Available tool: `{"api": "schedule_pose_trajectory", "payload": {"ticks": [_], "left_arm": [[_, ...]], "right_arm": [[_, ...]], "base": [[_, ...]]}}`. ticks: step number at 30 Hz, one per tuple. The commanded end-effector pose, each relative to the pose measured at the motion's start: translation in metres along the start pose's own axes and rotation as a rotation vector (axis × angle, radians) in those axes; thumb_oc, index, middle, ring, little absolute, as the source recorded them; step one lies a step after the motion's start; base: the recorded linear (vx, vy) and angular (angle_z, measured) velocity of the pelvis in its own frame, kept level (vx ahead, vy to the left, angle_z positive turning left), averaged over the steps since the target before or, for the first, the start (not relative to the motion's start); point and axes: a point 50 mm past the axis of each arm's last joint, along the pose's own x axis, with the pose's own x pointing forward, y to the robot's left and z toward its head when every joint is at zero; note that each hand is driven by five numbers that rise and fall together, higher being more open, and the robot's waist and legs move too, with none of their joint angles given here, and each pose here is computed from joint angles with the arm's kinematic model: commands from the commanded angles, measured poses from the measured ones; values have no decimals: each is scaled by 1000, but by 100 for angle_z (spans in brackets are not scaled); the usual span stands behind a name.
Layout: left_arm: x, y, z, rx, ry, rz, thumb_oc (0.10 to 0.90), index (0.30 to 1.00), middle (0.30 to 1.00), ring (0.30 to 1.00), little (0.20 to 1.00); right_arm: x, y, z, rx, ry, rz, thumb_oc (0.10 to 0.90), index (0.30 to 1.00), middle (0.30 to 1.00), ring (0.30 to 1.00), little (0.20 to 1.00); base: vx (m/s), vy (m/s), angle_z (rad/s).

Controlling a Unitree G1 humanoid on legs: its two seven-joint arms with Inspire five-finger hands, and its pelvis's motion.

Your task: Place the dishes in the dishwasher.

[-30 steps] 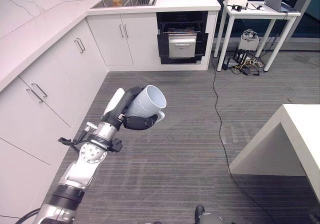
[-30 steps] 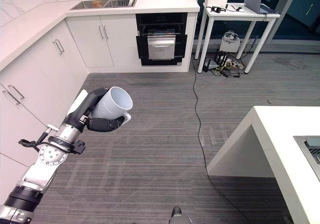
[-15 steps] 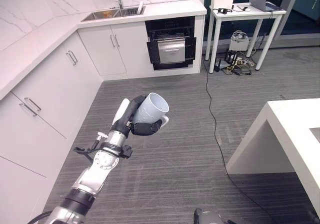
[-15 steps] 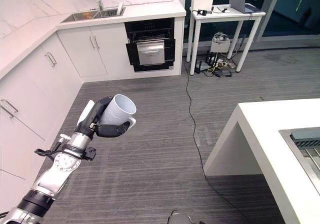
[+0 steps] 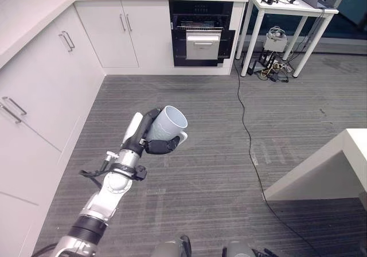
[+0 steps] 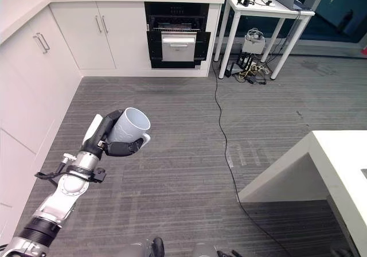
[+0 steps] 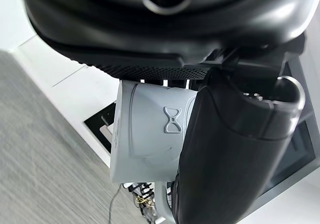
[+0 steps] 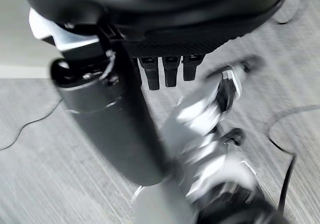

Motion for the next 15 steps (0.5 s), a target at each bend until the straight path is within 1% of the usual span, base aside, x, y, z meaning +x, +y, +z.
{"api": "schedule_pose_trajectory", "payload": {"ticks": [1, 4, 6, 10, 13, 15], "left_arm": [[26, 18, 65, 0, -322, 108, 400, 300, 300, 300, 300], [28, 15, 67, 10, -325, 105, 400, 300, 300, 300, 300], [28, 16, 66, 9, -329, 94, 400, 300, 300, 300, 300], [28, 9, 66, -5, -324, 76, 400, 300, 300, 300, 300], [27, 3, 70, -21, -329, 75, 400, 300, 300, 300, 300], [27, 7, 74, -41, -333, 69, 400, 300, 300, 300, 300]], "right_arm": [[8, 23, 26, -89, -77, 84, 800, 900, 900, 900, 900], [9, 25, 29, -78, -88, 94, 800, 900, 900, 900, 900], [10, 25, 29, -63, -81, 90, 800, 900, 900, 900, 900], [10, 22, 29, -38, -67, 68, 800, 900, 900, 900, 900], [9, 17, 31, -65, -65, 53, 800, 900, 900, 900, 900], [7, 11, 36, -64, -86, 34, 800, 900, 900, 900, 900]], "base": [[391, -119, 24], [479, -229, 73], [286, -146, 79], [305, -144, 27], [361, -176, 33], [354, -207, 12]]}}
